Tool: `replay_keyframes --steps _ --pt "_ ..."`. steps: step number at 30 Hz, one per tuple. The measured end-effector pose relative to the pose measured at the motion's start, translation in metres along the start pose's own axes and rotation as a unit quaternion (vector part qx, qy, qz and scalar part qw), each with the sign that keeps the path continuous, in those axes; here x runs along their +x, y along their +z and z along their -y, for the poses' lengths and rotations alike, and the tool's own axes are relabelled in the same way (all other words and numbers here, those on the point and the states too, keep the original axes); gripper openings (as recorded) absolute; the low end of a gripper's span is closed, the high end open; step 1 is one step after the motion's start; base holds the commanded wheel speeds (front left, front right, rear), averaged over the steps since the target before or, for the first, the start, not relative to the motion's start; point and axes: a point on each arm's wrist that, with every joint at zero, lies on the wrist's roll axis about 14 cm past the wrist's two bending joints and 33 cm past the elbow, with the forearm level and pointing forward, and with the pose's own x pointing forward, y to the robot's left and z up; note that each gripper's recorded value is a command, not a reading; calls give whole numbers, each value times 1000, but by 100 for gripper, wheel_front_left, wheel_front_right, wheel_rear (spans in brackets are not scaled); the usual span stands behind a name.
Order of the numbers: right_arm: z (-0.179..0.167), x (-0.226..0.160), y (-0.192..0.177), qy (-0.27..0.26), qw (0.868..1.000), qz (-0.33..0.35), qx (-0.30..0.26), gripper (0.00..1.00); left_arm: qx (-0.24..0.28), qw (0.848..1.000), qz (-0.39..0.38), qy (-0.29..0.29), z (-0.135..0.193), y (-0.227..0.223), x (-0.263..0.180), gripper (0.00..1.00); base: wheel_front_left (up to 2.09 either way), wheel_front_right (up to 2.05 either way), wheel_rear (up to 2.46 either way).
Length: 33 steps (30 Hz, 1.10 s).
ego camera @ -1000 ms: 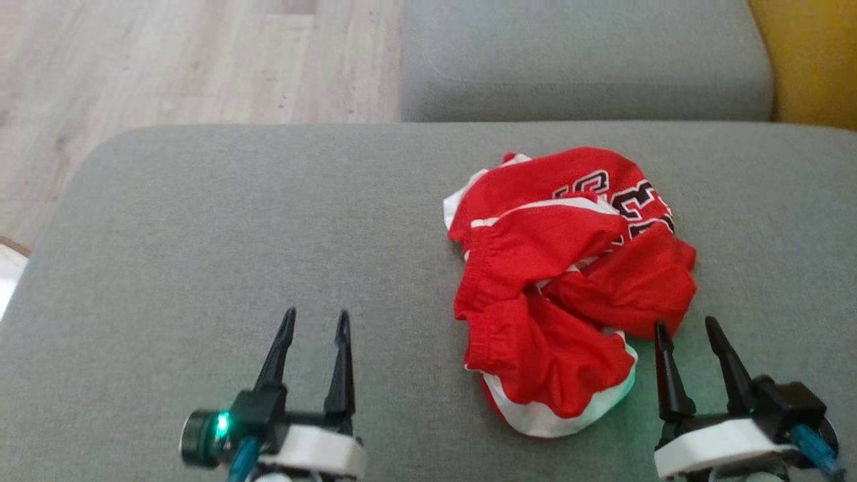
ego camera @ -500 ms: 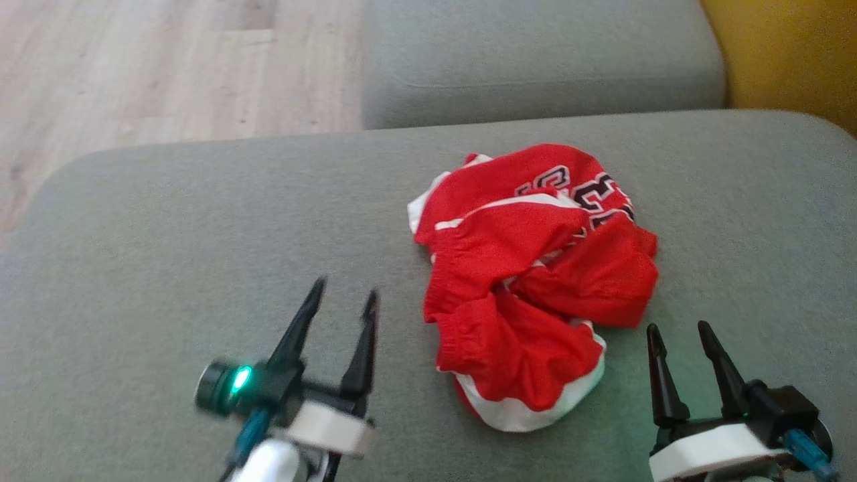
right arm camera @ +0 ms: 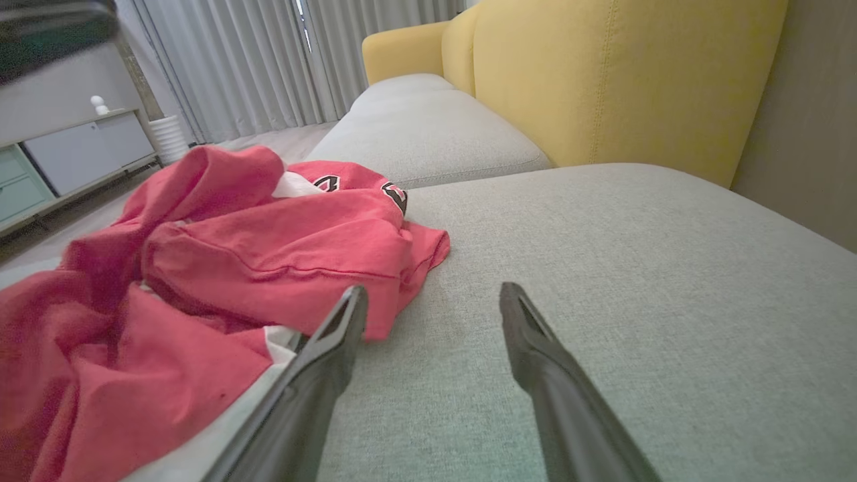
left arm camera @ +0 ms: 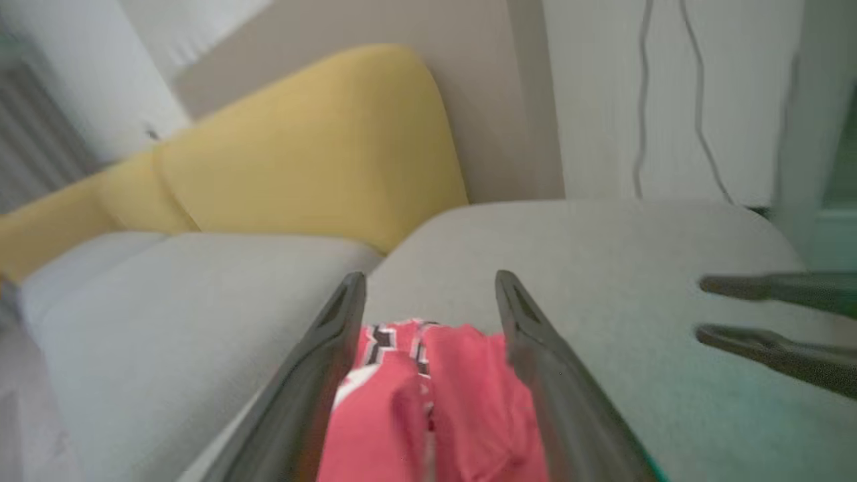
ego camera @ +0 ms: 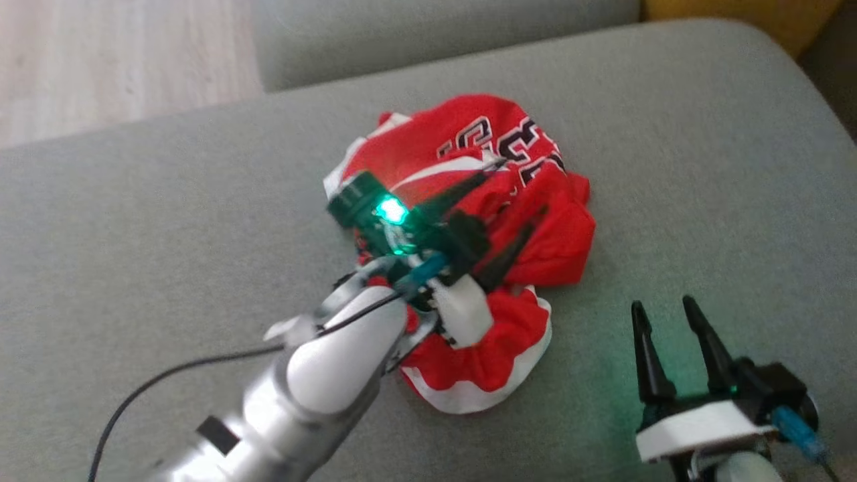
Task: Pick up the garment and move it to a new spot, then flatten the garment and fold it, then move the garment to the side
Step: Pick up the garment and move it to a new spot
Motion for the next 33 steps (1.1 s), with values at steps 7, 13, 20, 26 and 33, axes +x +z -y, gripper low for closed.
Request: replay_keyframes --steps 7,13,20,26,33 --pt "10 16 -8 -15 1000 -17 -2 100 -17 989 -91 -116 53 -50 25 100 0 0 0" --pt "22 22 -20 -33 999 -39 -5 100 2 983 -131 -129 62 -89 43 100 0 0 0" --pt "35 16 -22 -57 997 -46 -4 100 37 975 -175 -129 62 -124 53 100 0 0 0" --pt "40 11 -19 -67 997 -42 -2 100 38 969 -198 -142 67 -135 50 0 0 0 0" --pt "37 7 -9 -61 998 -23 2 100 -20 991 -59 -123 63 -54 63 0 0 0 0"
